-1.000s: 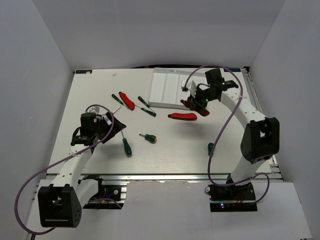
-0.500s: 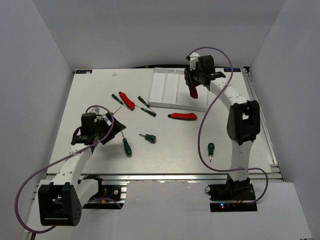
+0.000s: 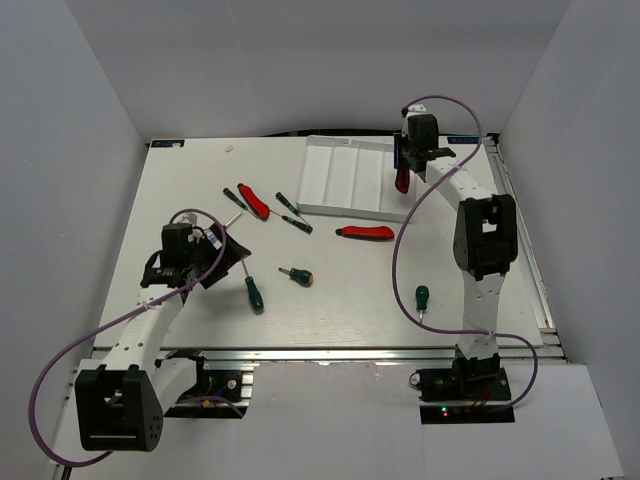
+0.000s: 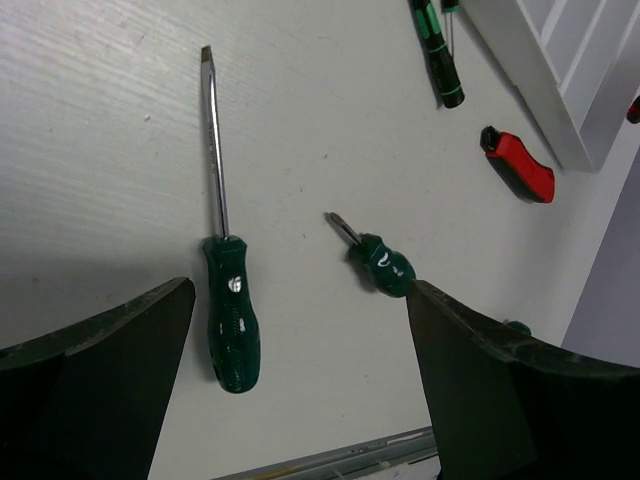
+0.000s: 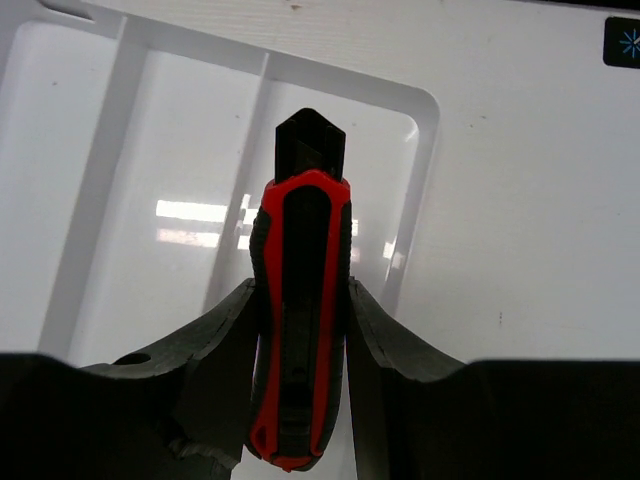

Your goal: Sort the tools into containers

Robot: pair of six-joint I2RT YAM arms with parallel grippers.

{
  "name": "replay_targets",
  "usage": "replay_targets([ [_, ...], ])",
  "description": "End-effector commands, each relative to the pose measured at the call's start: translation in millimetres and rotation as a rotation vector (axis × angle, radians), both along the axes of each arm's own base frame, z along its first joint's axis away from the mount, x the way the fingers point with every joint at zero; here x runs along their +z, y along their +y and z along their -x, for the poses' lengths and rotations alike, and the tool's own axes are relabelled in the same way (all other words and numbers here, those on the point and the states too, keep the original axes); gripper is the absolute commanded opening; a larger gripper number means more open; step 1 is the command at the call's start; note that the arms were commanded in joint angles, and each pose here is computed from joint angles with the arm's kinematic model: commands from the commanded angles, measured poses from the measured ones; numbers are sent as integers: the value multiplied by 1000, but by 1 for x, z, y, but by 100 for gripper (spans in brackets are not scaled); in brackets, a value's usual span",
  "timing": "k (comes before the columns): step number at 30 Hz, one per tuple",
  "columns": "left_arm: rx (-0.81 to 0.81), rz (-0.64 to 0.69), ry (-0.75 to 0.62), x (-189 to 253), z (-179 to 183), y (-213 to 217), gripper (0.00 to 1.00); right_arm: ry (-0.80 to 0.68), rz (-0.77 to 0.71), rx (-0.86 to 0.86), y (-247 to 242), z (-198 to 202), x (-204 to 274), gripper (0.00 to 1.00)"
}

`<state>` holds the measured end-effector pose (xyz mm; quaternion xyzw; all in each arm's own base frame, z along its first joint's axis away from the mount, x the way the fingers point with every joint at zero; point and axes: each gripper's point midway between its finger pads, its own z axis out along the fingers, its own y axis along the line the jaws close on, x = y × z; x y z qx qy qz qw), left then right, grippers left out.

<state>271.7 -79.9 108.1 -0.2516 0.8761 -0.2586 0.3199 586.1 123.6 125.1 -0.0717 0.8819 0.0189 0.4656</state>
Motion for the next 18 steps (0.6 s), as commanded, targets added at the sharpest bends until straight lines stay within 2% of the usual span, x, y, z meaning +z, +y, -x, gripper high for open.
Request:
replay_targets([
  [1,0,-11,-70,30,-24,1,98,-50,-41,-24,-5,-11,0,28],
  [2,0,-11,-71,32,-27,2,98,-52,-44,-22,-6,-12,-1,38],
  [4,-4,-16,-52,30,-36,2,98,-45,-53,-6,-4,-10,-4,46],
  [5,-5,-17,-72,40,-44,1,98,-50,-56,-2,-3,-10,-3,53],
  [12,-10,-71,-60,49,-91,-7,98,-90,-111,94,6,-1,29,71],
  [14,-11,-97,-6,33,-103,-10,97,-88,-126,189,14,7,36,79],
  [15,8,-122,-21,41,-116,-9,95,-109,-131,343,29,17,50,81],
  [16,9,-140,-9,38,-122,-11,92,-98,-149,429,36,28,54,81],
  [17,11,-157,47,22,-126,-12,87,-87,-224,585,50,48,58,82],
  [18,31,-179,30,29,-140,-11,85,-115,-228,660,52,61,71,82],
])
